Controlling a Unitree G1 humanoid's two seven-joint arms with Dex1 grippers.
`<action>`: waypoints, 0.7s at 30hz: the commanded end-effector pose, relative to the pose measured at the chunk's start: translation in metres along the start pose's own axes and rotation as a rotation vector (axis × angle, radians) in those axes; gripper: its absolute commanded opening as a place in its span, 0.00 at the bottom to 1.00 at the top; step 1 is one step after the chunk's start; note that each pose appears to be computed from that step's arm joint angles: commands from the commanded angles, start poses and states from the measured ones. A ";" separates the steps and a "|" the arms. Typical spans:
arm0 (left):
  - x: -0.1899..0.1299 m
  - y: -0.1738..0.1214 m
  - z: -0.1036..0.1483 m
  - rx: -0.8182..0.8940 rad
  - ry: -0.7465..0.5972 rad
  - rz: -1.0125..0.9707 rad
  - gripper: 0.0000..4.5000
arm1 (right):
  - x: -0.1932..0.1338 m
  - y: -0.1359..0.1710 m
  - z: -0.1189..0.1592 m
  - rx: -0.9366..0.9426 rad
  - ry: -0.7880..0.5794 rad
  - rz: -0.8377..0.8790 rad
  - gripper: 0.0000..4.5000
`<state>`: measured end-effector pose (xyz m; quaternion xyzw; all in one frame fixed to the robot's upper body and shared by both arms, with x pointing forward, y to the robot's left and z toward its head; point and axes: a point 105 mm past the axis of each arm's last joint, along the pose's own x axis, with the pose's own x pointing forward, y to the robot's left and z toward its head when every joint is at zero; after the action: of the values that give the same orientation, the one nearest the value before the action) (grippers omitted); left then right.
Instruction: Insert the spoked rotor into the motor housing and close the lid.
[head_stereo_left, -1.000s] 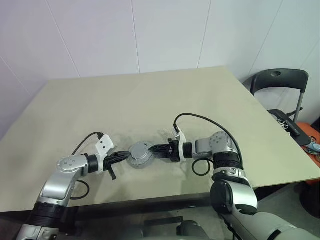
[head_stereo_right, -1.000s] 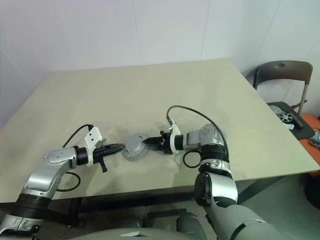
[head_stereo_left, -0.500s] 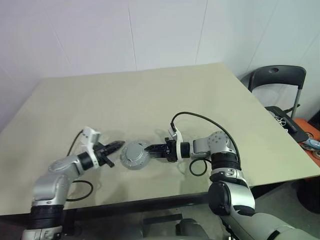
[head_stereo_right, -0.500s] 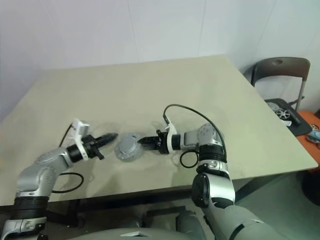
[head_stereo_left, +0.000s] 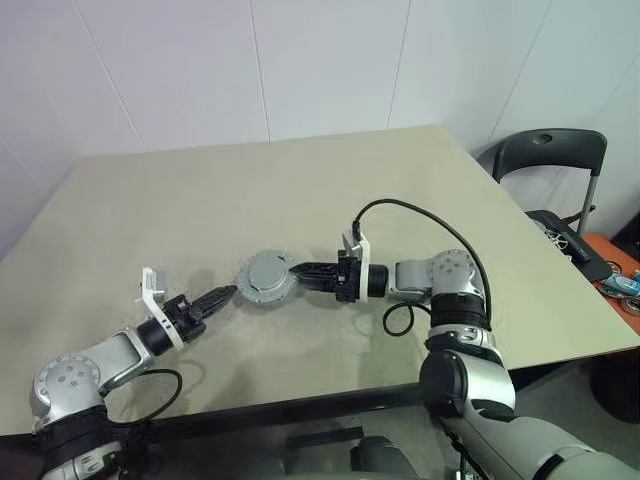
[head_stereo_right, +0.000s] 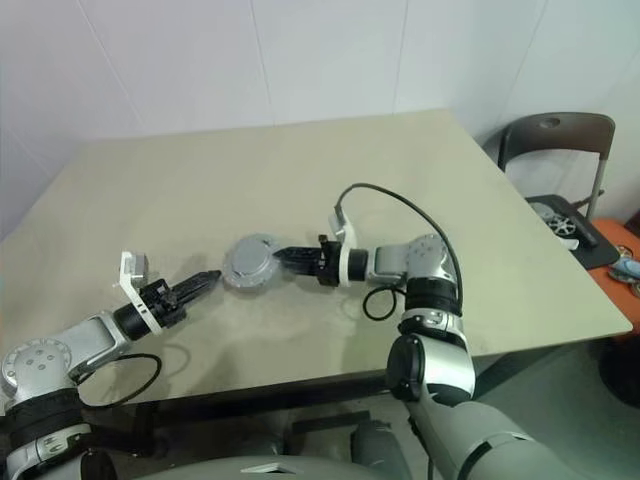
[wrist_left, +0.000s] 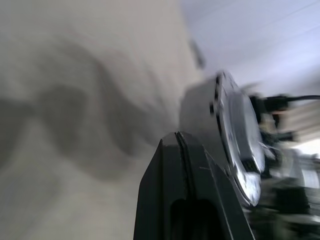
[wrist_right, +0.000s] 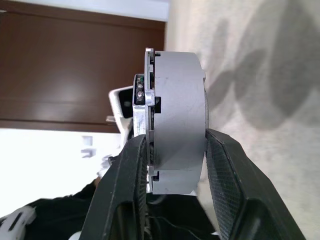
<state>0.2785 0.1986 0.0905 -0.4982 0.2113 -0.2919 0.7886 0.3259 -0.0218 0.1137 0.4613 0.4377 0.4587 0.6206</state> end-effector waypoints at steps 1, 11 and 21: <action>-0.003 -0.014 0.005 0.004 -0.006 -0.052 0.00 | 0.000 0.025 0.004 -0.053 0.005 0.099 0.29; -0.003 -0.028 0.014 0.063 -0.080 -0.096 0.00 | -0.007 0.026 0.008 -0.060 0.004 0.075 0.29; -0.006 -0.037 0.015 0.019 -0.121 -0.159 0.56 | -0.009 0.026 0.010 -0.065 0.001 0.060 0.29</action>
<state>0.2740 0.1987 0.1175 -0.5160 0.1462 -0.3110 0.7846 0.3275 -0.0338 0.1170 0.4494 0.4411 0.4526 0.6314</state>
